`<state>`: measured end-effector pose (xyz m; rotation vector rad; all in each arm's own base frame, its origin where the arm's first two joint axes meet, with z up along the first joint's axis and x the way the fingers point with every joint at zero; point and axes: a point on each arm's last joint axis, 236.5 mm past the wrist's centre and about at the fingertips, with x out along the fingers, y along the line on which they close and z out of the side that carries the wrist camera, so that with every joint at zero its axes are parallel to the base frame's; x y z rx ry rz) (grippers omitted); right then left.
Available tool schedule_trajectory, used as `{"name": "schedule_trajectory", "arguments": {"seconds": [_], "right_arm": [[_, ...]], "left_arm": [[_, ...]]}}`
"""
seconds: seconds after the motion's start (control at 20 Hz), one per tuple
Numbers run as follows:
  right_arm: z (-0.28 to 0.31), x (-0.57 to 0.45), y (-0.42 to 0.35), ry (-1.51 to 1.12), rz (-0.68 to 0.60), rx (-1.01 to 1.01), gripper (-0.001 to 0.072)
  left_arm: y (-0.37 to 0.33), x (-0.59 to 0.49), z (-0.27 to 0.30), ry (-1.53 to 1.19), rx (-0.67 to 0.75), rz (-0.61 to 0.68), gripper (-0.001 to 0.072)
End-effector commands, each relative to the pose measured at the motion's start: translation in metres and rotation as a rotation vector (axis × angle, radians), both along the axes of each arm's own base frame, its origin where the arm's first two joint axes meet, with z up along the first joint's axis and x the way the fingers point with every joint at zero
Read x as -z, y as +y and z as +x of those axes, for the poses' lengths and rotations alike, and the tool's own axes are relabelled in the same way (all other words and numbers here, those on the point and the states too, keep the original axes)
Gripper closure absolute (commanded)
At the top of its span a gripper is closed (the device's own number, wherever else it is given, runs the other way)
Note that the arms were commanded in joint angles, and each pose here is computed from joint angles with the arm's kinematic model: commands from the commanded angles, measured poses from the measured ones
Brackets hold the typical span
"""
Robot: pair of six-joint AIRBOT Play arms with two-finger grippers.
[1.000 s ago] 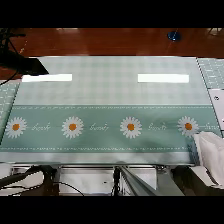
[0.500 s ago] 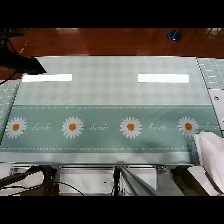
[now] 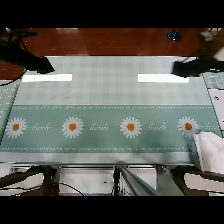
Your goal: Fold the shirts.
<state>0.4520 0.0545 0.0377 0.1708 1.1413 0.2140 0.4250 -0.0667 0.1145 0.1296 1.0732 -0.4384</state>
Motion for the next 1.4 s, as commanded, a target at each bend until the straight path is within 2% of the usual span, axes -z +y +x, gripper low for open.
{"name": "schedule_trajectory", "arguments": {"seconds": [0.0, 0.1, 0.15, 0.25, 0.4, 0.45, 0.5, 0.55, 0.6, 0.7, 1.0, 1.35], "right_arm": [[-0.084, 0.044, 0.053, 0.335, -0.416, -0.380, 0.0574], [-0.086, 0.038, 0.035, 0.344, -0.562, -0.387, 0.0573], [-0.086, 0.037, 0.029, 0.351, -0.578, -0.358, 0.0573], [-0.086, 0.037, 0.013, 0.379, -0.552, -0.286, 0.0573], [-0.086, 0.042, -0.003, 0.425, -0.408, -0.171, 0.0555], [-0.082, 0.042, -0.009, 0.418, -0.367, -0.138, 0.0499], [-0.072, 0.043, -0.019, 0.389, -0.340, -0.097, 0.0494], [-0.062, 0.042, -0.028, 0.354, -0.322, -0.064, 0.0494], [-0.050, 0.041, -0.035, 0.307, -0.304, -0.038, 0.0493], [-0.022, 0.035, -0.038, 0.183, -0.273, -0.050, 0.0444], [0.026, 0.017, -0.038, -0.040, -0.283, -0.061, 0.0444], [0.032, 0.014, -0.043, -0.072, -0.319, -0.085, 0.0445]], "left_arm": [[-0.017, 0.031, -0.014, 0.118, 0.034, 0.094, 0.0316], [-0.014, 0.057, -0.017, 0.192, 0.014, 0.204, 0.0316], [-0.012, 0.069, -0.016, 0.214, 0.002, 0.250, 0.0316], [-0.019, 0.088, -0.015, 0.261, -0.028, 0.266, 0.0316], [-0.030, 0.107, -0.017, 0.309, -0.022, 0.261, 0.0306], [-0.033, 0.108, -0.017, 0.309, -0.016, 0.250, 0.0281], [-0.039, 0.108, -0.014, 0.297, -0.016, 0.225, 0.0164], [-0.046, 0.107, -0.010, 0.282, -0.015, 0.196, 0.0115], [-0.051, 0.106, -0.007, 0.269, -0.015, 0.175, 0.0107], [-0.062, 0.103, 0.002, 0.232, -0.018, 0.124, 0.0107], [-0.068, 0.097, 0.020, 0.154, -0.030, 0.092, 0.0109], [-0.068, 0.098, 0.020, 0.155, -0.030, 0.092, 0.0109]]}}
